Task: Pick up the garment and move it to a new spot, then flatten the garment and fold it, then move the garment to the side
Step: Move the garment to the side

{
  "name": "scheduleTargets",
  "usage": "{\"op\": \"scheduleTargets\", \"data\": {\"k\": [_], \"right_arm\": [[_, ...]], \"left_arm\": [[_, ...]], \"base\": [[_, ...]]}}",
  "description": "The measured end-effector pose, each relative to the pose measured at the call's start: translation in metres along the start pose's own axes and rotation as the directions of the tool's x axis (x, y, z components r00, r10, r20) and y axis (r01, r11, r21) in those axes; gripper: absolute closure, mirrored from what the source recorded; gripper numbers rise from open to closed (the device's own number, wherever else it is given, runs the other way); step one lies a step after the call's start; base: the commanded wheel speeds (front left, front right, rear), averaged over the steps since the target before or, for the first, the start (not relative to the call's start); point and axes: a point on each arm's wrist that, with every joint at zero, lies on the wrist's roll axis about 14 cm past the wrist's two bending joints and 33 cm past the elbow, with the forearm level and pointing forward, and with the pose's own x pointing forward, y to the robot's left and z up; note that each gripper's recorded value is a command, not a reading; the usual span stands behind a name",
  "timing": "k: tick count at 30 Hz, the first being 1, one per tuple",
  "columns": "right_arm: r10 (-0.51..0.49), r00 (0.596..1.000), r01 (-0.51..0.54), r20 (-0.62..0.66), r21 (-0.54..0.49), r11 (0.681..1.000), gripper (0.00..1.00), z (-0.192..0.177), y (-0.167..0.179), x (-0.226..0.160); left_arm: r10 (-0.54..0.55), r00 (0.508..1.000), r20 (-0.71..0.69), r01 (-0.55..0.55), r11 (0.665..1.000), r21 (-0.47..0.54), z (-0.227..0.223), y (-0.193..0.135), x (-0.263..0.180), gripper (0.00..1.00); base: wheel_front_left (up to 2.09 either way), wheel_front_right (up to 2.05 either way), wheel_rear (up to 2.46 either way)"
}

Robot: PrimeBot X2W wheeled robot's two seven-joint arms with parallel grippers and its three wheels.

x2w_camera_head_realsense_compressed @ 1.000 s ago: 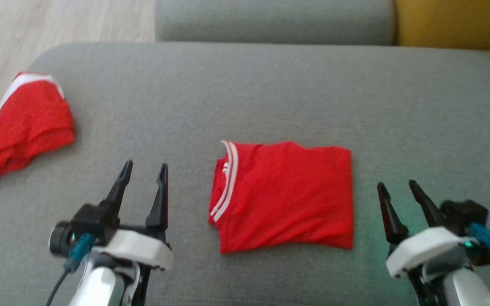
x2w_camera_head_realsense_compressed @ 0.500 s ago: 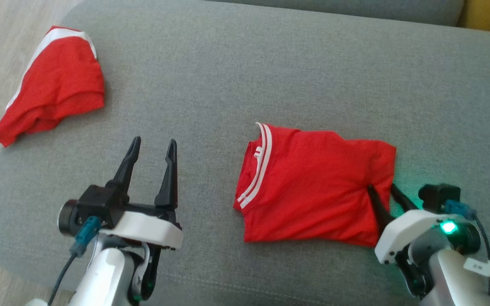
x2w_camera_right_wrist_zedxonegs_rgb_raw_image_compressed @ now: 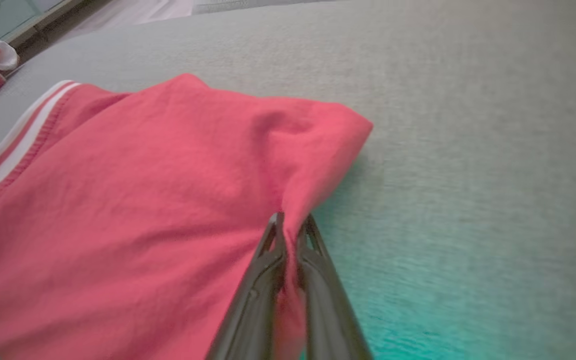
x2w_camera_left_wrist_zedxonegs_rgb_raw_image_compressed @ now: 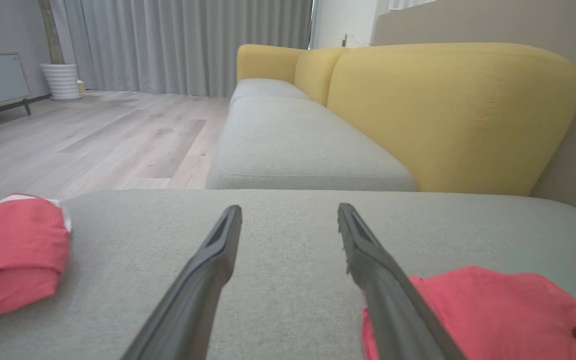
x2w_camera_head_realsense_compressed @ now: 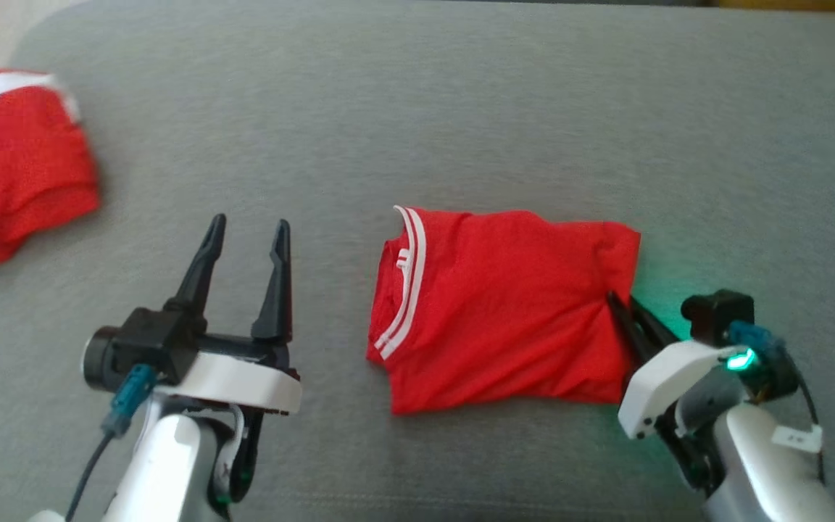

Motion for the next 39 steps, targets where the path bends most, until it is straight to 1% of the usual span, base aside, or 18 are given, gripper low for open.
{"op": "scheduleTargets", "data": {"k": [3,5,9,10,11,13,16,20,22,25,29,32,35,39], "right_arm": [[-0.062,0.998,0.063,0.028,-0.026,0.998,1.00,0.011,-0.028,-0.009],[-0.117,0.992,0.119,0.050,-0.040,0.992,1.00,0.021,-0.054,-0.017],[-0.244,0.967,0.249,0.077,-0.063,0.967,1.00,0.038,-0.113,-0.034],[-0.244,0.967,0.249,0.077,-0.063,0.967,1.00,0.038,-0.113,-0.034],[-0.272,0.959,0.278,0.081,-0.070,0.958,1.00,0.042,-0.127,-0.038],[-0.327,0.942,0.334,0.081,-0.095,0.938,1.00,0.049,-0.156,-0.045],[-0.416,0.906,0.423,0.082,-0.118,0.898,1.00,0.062,-0.200,-0.056],[-0.531,0.845,0.535,0.070,-0.144,0.832,1.00,0.076,-0.256,-0.075],[-0.572,0.819,0.572,0.050,-0.152,0.806,1.00,0.078,-0.276,-0.082],[-0.613,0.789,0.611,0.035,-0.147,0.778,1.00,0.079,-0.296,-0.086],[-0.644,0.765,0.640,0.014,-0.129,0.758,1.00,0.077,-0.312,-0.082],[-0.687,0.727,0.680,-0.015,-0.122,0.723,1.00,0.069,-0.328,-0.087],[-0.715,0.697,0.709,-0.043,-0.107,0.697,1.00,0.057,-0.338,-0.088],[-0.722,0.689,0.717,-0.065,-0.085,0.692,1.00,0.046,-0.339,-0.077]], "left_arm": [[-0.050,0.999,-0.003,0.050,0.999,-0.012,-0.005,-0.016,0.011,0.00],[-0.098,0.995,-0.003,0.098,0.995,-0.019,-0.007,-0.030,0.018,0.00],[-0.190,0.982,0.010,0.190,0.981,-0.036,-0.011,-0.058,0.039,0.00],[-0.190,0.982,0.010,0.190,0.981,-0.036,-0.011,-0.058,0.039,0.00],[-0.208,0.978,0.015,0.209,0.977,-0.037,-0.012,-0.064,0.045,0.00],[-0.241,0.970,0.020,0.242,0.969,-0.042,-0.015,-0.074,0.055,0.00],[-0.276,0.961,0.017,0.276,0.960,-0.052,-0.025,-0.084,0.067,0.00],[-0.300,0.954,-0.007,0.298,0.952,-0.070,-0.043,-0.092,0.077,0.00],[-0.305,0.952,-0.014,0.303,0.950,-0.078,-0.050,-0.094,0.081,0.00],[-0.317,0.948,-0.023,0.314,0.945,-0.093,-0.059,-0.097,0.088,0.00],[-0.336,0.941,-0.026,0.333,0.939,-0.092,-0.068,-0.101,0.096,0.00],[-0.352,0.936,-0.025,0.348,0.932,-0.098,-0.073,-0.105,0.100,0.00],[-0.356,0.934,-0.023,0.352,0.931,-0.099,-0.076,-0.105,0.105,0.00],[-0.356,0.934,-0.023,0.352,0.931,-0.099,-0.080,-0.102,0.110,0.00]], "base": [[0.00,0.00,0.00],[0.00,0.00,0.00],[0.00,0.00,0.00],[0.00,0.00,0.00],[0.00,0.00,0.00],[0.00,0.00,0.00],[0.00,0.00,0.00],[0.00,0.00,0.00],[0.00,0.00,0.00],[0.00,0.00,0.00],[0.00,0.00,0.00],[0.00,0.00,0.00],[0.00,0.00,0.00],[0.00,0.00,0.00]]}}
